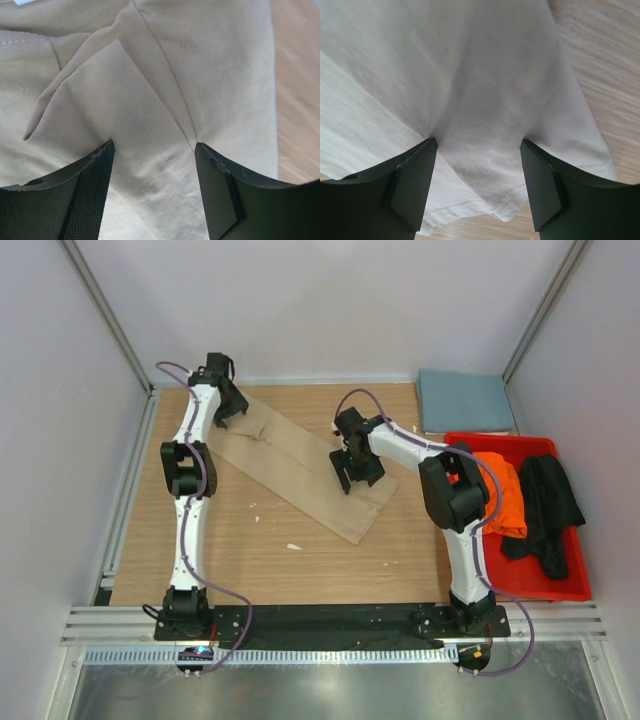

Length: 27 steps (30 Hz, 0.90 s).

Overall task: Fold and stack the t-shirts
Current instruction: Fold the tshirt

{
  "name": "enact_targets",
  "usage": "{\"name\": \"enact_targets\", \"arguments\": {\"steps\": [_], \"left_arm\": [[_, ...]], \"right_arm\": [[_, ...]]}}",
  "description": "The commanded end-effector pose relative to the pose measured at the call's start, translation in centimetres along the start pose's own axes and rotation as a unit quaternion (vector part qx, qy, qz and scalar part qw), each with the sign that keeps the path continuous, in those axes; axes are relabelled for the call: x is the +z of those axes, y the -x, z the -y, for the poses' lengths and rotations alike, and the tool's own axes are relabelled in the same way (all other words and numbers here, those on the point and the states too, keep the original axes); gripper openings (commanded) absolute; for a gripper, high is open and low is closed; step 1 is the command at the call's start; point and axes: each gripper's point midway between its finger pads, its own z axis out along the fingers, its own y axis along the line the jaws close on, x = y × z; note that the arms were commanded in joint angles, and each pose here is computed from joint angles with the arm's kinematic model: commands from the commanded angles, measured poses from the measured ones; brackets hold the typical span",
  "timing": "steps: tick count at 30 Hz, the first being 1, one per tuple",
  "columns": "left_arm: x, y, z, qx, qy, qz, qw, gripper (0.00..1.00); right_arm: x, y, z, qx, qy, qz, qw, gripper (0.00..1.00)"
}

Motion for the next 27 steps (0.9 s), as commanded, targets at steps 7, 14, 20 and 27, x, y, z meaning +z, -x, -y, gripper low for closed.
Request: {"name": "enact_targets", "arguments": {"steps": [7,14,20,27], "left_arm": [[2.4,-1.9,6.2,0.031,-0.178,-0.018,0.983,0.68],[1.6,-7.8,10.4,0.103,-0.238,-0.070,0.963,0.68],[0.7,-13.2,13.2,0.132,-0.259,-0.109,0.951,0.68],[-1.6,-15.5,16.1,0.168,-0.286,-0.115,0.936,0.68]], "right_arm": [[-1.0,-7.1,-5.9,-0.038,0.023,-0.062,0.997,0.73],[-2.5,-11.4,-12.3,-0.025,0.101,-0.064,0.993,0.73],[-4.2,-12.8,-17.2,0.013,0.179,-0.059,0.982,0.73],[-6.5,-11.4,-20.5,0.042,0.228,-0.024,0.972,0.74]]}}
